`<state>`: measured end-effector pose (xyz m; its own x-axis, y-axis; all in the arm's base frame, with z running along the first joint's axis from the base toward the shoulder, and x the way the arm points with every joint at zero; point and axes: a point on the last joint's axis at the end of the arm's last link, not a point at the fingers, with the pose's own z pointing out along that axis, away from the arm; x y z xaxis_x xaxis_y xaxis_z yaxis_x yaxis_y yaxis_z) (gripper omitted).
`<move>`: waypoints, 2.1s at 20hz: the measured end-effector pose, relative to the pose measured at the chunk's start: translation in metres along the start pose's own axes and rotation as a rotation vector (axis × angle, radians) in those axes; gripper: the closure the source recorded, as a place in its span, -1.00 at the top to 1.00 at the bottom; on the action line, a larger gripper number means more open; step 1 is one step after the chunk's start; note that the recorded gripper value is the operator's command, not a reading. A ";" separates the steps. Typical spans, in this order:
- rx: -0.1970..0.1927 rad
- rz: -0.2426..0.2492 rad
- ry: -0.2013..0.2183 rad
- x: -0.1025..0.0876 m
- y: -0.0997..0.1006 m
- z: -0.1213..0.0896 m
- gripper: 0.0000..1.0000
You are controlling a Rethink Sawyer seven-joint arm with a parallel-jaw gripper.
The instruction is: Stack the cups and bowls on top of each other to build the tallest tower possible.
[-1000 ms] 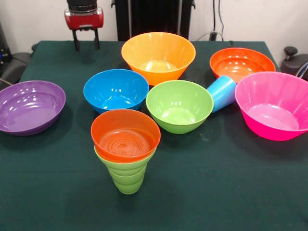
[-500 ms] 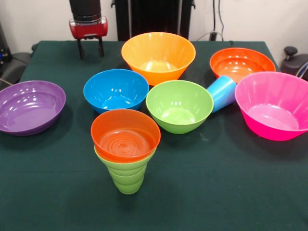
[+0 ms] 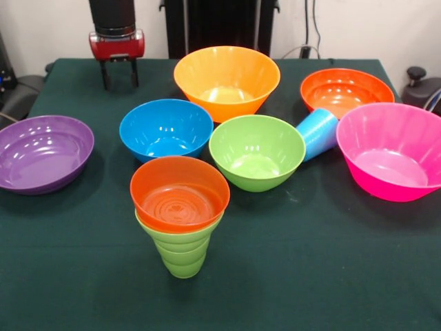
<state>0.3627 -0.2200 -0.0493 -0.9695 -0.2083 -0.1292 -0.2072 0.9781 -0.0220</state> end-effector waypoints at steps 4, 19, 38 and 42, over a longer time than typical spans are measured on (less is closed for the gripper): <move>0.010 -0.004 -0.002 -0.006 -0.003 -0.002 1.00; 0.043 -0.102 0.074 -0.117 0.045 -0.033 1.00; 0.100 -0.058 0.047 -0.223 0.009 -0.027 1.00; 0.114 -0.024 0.054 -0.226 -0.021 -0.031 1.00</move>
<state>0.5817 -0.1934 0.0114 -0.9707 -0.2284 -0.0743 -0.2169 0.9664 -0.1376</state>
